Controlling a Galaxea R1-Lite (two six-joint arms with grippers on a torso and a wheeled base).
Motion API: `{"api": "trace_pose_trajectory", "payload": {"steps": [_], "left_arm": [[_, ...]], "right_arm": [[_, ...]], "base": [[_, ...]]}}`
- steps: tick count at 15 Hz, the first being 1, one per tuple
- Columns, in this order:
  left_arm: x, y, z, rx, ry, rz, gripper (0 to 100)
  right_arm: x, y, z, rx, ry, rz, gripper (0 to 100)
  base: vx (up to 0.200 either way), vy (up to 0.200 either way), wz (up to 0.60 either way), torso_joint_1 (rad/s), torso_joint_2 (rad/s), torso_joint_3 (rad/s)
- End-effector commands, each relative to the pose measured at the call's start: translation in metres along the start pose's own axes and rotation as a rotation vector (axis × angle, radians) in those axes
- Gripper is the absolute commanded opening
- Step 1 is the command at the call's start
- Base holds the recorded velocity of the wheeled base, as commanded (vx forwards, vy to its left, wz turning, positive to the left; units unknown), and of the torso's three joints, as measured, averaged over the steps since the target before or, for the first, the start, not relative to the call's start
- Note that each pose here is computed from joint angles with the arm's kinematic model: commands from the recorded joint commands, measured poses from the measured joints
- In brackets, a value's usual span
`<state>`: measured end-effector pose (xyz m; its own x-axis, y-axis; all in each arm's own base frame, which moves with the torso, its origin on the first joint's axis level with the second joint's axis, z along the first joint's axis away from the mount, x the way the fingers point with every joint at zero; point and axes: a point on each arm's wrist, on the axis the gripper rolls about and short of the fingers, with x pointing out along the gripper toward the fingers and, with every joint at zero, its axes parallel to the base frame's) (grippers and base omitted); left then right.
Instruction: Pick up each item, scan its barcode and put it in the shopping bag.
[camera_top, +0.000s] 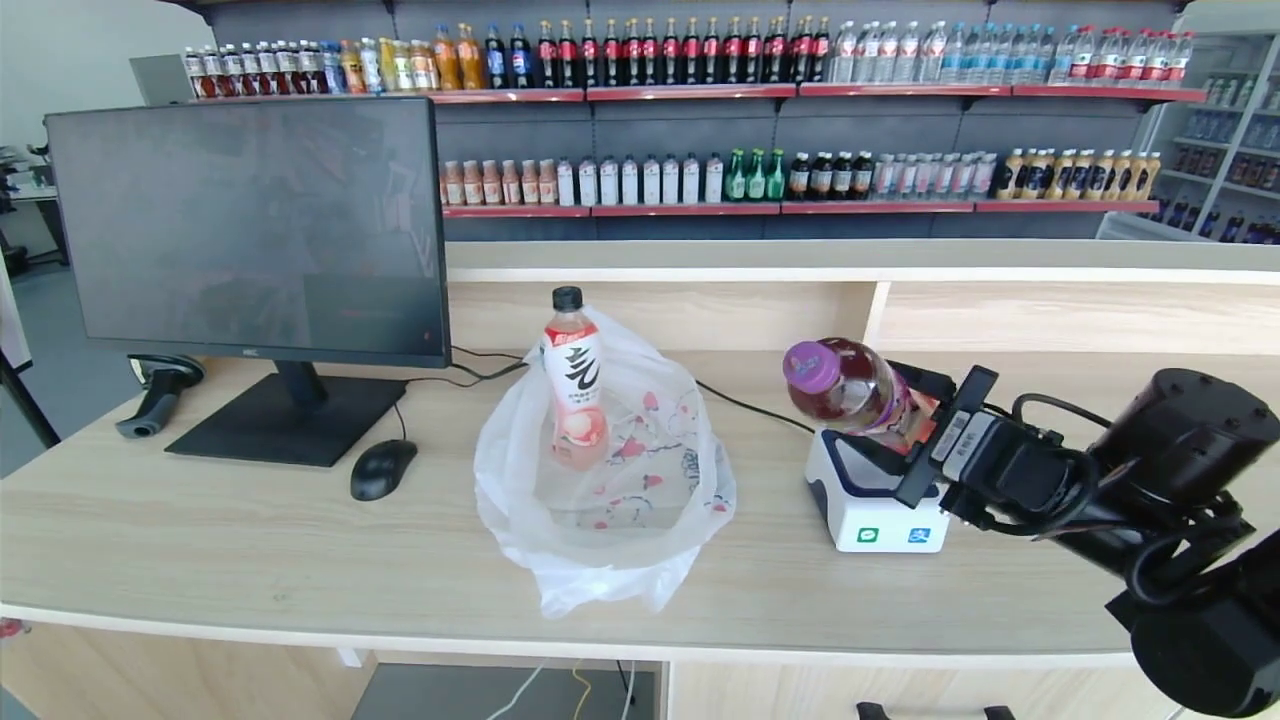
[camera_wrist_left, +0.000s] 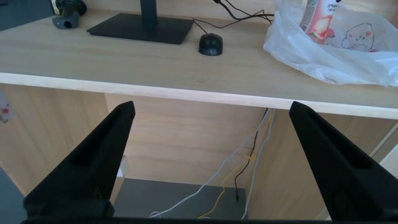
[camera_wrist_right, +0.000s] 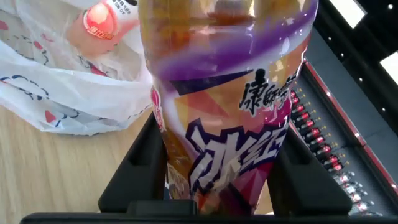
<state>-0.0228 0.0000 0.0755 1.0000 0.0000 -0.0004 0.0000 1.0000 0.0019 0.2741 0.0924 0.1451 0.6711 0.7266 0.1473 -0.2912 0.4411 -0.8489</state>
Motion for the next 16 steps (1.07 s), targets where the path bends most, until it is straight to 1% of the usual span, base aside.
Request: {"api": "trace_pose_trajectory", "payload": {"steps": [1, 3, 4, 5, 8, 10, 16], "left_arm": [[0.000, 0.000, 0.000, 0.000, 0.000, 0.000, 100], [0.000, 0.000, 0.000, 0.000, 0.000, 0.000, 100], [0.000, 0.000, 0.000, 0.000, 0.000, 0.000, 100], [0.000, 0.000, 0.000, 0.000, 0.000, 0.000, 100], [0.000, 0.000, 0.000, 0.000, 0.000, 0.000, 100], [0.000, 0.000, 0.000, 0.000, 0.000, 0.000, 100], [0.000, 0.000, 0.000, 0.000, 0.000, 0.000, 100]], "right_arm": [[-0.006, 0.011, -0.005, -0.004, 0.002, 0.058, 0], [-0.001, 0.006, -0.006, -0.023, -0.060, 0.073, 0], [0.001, 0.008, -0.009, -0.027, -0.093, 0.101, 0], [0.001, 0.007, -0.013, -0.041, -0.104, 0.110, 0], [-0.001, 0.009, -0.022, -0.050, -0.113, 0.137, 0], [0.002, 0.010, -0.025, -0.048, -0.147, 0.160, 0], [0.004, 0.004, -0.026, -0.067, -0.156, 0.142, 0]], "base": [[0.000, 0.000, 0.00, 0.000, 0.00, 0.000], [0.000, 0.000, 0.00, 0.000, 0.00, 0.000], [0.000, 0.000, 0.00, 0.000, 0.00, 0.000], [0.000, 0.000, 0.00, 0.000, 0.00, 0.000], [0.000, 0.000, 0.00, 0.000, 0.00, 0.000], [0.000, 0.000, 0.00, 0.000, 0.00, 0.000], [0.000, 0.000, 0.00, 0.000, 0.00, 0.000]]}}
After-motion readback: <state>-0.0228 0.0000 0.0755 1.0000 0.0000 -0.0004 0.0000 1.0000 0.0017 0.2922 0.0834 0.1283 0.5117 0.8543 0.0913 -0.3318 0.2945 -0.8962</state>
